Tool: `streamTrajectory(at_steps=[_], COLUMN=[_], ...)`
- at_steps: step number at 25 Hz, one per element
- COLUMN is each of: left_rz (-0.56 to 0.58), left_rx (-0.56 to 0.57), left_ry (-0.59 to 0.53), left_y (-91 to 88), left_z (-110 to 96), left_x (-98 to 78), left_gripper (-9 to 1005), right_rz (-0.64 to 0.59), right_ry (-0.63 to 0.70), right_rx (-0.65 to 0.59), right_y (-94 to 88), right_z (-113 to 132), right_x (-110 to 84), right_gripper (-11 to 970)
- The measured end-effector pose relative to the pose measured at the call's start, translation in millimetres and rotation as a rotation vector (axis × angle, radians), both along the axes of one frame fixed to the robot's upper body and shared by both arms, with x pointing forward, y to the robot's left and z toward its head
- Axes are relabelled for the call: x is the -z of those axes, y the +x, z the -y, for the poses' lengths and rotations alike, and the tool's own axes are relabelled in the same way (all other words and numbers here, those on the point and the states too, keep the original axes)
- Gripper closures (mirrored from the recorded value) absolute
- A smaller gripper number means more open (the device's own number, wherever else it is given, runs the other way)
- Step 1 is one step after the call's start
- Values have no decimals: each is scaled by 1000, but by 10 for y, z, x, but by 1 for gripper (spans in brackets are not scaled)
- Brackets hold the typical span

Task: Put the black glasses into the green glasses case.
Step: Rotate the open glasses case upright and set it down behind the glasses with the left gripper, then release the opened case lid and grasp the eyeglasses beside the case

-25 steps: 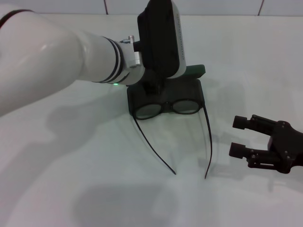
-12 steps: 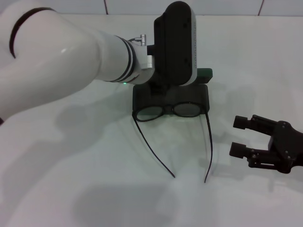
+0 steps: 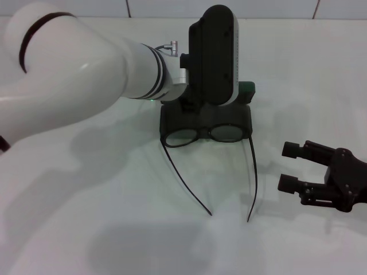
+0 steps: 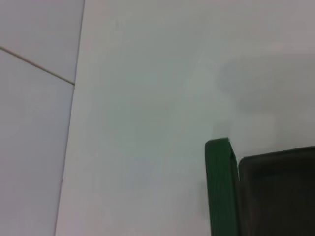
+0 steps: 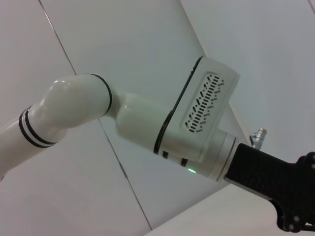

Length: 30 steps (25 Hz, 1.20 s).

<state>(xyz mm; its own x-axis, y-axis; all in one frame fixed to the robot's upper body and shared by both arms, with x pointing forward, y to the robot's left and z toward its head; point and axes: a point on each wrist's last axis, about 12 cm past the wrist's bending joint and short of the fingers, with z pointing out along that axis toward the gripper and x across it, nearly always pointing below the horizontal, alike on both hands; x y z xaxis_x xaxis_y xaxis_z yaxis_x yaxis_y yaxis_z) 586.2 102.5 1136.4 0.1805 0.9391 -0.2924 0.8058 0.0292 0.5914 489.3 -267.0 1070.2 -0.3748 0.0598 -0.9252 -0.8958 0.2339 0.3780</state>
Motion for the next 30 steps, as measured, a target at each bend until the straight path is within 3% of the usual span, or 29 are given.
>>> streamTrajectory(at_steps=[9,15,20,26,30], left_rz=[-24,10,17,99,79], left_rx=[-14,-4,28,50,-23], left_ry=[5,-35,-79,-313,-514], left_y=[32,5,-148,-456,-561], left_z=[-7,36,77,29,-212], left_x=[16,-156,-341,-829,-1008], left_gripper=[674,610,605,610,614], right_rz=[-7,-8,-4,29,66], right_ry=[5,4,-1,-61,-150], right_rx=[3,4,6,-22,-71], right_y=[-24,-28,-21,105,271], right_z=[2,10,25,105,125], right_x=[27,29,21,-124,-367], right_gripper=[105,106,107,108,109])
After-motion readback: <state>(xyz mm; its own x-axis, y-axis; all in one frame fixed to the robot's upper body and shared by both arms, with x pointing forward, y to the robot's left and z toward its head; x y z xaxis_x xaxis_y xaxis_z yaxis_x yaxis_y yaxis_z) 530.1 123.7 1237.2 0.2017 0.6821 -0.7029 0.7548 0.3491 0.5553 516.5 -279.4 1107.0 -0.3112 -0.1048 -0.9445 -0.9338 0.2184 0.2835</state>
